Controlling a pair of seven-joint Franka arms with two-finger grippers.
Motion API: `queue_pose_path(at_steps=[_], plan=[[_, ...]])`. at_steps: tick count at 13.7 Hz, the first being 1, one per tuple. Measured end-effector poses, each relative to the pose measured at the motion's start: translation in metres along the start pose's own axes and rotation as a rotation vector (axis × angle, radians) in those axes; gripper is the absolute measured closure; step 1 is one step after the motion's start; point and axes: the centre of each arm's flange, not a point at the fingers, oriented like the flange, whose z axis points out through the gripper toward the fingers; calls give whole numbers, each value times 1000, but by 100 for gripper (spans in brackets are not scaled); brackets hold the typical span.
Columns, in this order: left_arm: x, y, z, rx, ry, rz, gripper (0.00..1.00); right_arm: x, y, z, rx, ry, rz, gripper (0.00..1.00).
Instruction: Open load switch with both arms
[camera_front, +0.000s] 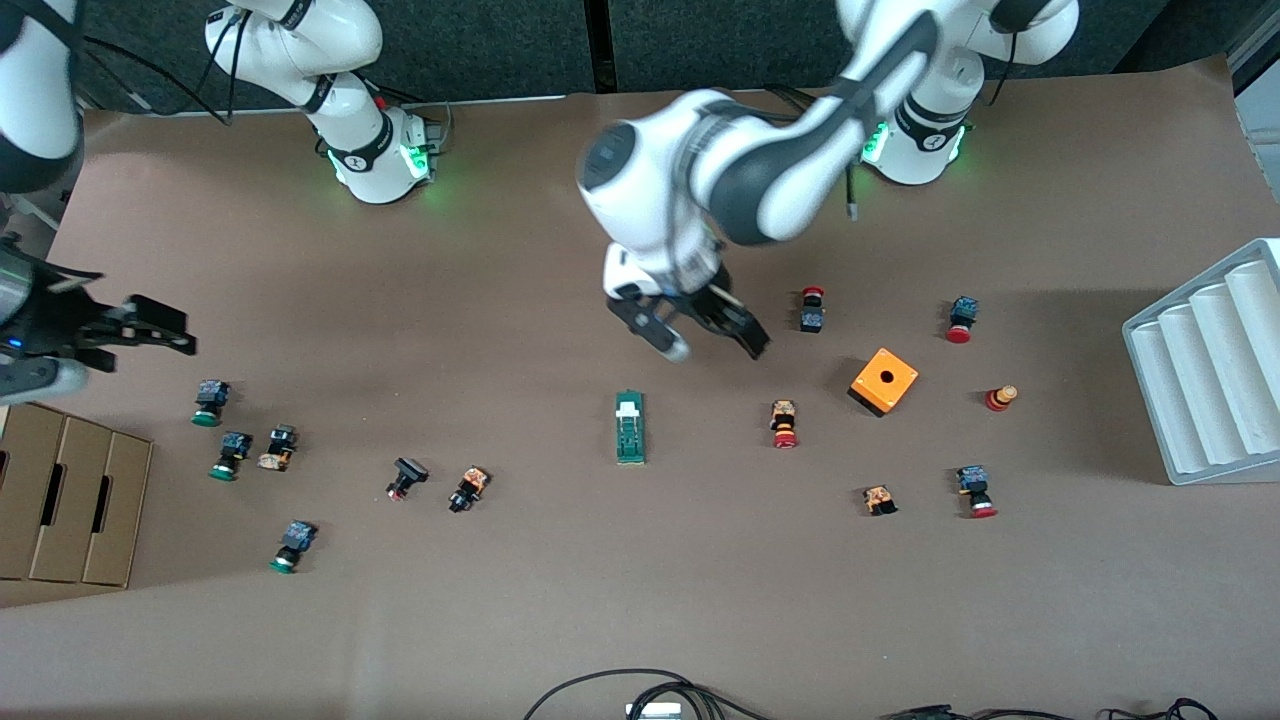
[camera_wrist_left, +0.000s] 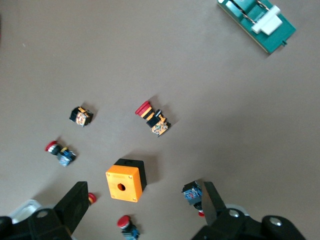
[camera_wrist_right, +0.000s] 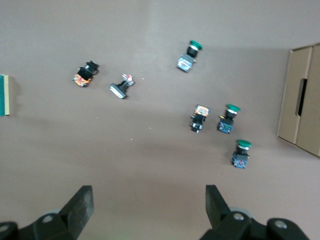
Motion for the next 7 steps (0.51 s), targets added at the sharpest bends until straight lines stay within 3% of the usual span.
queue_pose_path(at_steps=[2, 4, 7], plan=[[-11, -51, -9, -135, 5, -88, 0, 3, 4, 7, 0, -11, 31, 0], [-28, -99, -17, -226, 12, -175, 0, 9, 0, 13, -3, -7, 144, 0], [-56, -146, -37, -247, 33, -258, 0, 12, -9, 13, -9, 3, 242, 0]])
